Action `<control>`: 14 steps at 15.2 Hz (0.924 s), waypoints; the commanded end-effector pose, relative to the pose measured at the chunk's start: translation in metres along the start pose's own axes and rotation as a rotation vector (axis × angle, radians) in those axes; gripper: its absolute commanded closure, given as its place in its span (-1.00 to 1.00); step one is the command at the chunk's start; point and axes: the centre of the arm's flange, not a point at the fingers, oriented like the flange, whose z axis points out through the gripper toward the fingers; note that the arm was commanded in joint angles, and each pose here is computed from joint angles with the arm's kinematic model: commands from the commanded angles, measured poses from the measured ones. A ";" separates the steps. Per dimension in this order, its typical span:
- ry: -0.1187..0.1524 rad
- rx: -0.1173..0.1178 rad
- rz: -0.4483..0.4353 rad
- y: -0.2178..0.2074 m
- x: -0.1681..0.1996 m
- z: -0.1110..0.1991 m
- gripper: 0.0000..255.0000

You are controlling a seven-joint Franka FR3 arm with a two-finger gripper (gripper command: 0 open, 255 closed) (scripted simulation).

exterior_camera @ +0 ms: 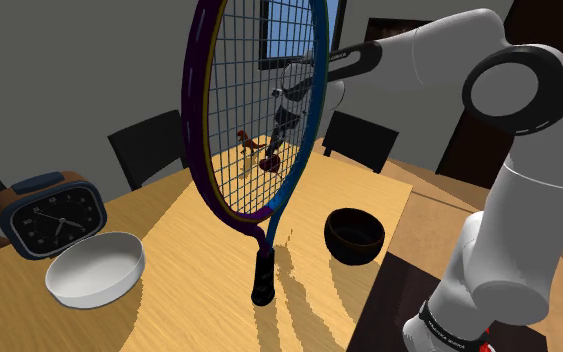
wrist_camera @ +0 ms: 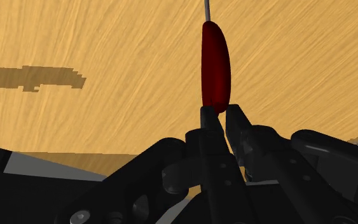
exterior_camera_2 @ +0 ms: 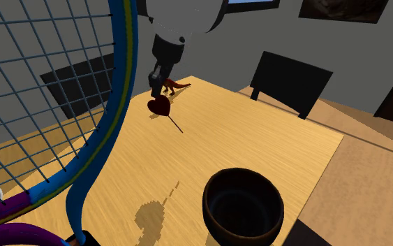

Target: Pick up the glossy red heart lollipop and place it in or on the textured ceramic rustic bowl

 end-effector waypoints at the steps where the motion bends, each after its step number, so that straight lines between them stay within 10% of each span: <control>1: 0.000 0.000 0.000 0.000 0.004 -0.010 1.00; 14: 0.000 0.000 0.000 0.000 0.029 -0.074 1.00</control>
